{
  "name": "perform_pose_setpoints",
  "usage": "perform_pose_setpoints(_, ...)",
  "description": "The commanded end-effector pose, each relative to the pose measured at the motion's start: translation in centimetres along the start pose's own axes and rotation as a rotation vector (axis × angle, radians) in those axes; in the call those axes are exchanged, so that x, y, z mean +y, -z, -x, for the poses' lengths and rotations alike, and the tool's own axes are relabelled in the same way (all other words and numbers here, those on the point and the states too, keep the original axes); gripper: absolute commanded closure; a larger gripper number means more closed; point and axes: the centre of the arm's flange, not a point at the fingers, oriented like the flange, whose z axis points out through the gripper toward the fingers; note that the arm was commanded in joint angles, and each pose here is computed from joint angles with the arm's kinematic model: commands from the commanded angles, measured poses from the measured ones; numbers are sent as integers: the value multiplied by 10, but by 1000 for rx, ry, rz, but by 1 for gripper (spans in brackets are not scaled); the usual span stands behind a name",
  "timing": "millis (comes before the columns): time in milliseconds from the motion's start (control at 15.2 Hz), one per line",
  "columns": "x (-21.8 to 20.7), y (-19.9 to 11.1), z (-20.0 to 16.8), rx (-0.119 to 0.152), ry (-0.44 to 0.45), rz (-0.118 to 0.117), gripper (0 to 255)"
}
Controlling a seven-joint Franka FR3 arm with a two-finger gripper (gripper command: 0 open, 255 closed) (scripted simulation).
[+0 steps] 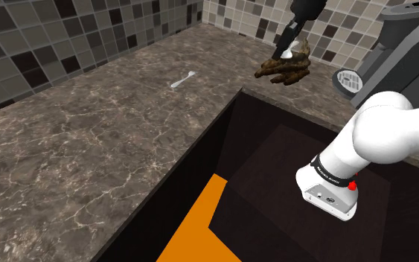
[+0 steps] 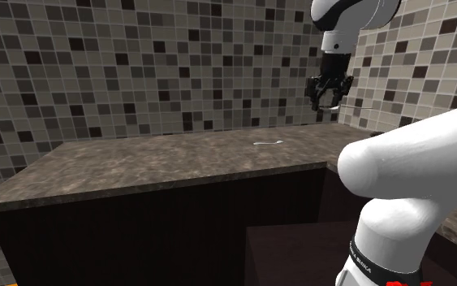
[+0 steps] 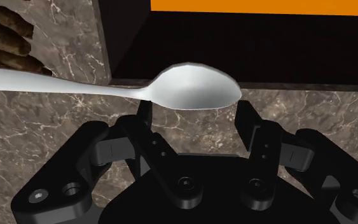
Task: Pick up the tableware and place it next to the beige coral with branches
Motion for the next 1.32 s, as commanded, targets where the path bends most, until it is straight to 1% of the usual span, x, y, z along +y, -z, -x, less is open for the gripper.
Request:
perform_pose_setpoints(0,22,2,15,0,2,0,255)
perform_pose_setpoints(1254,224,18,163,0,2,0,255)
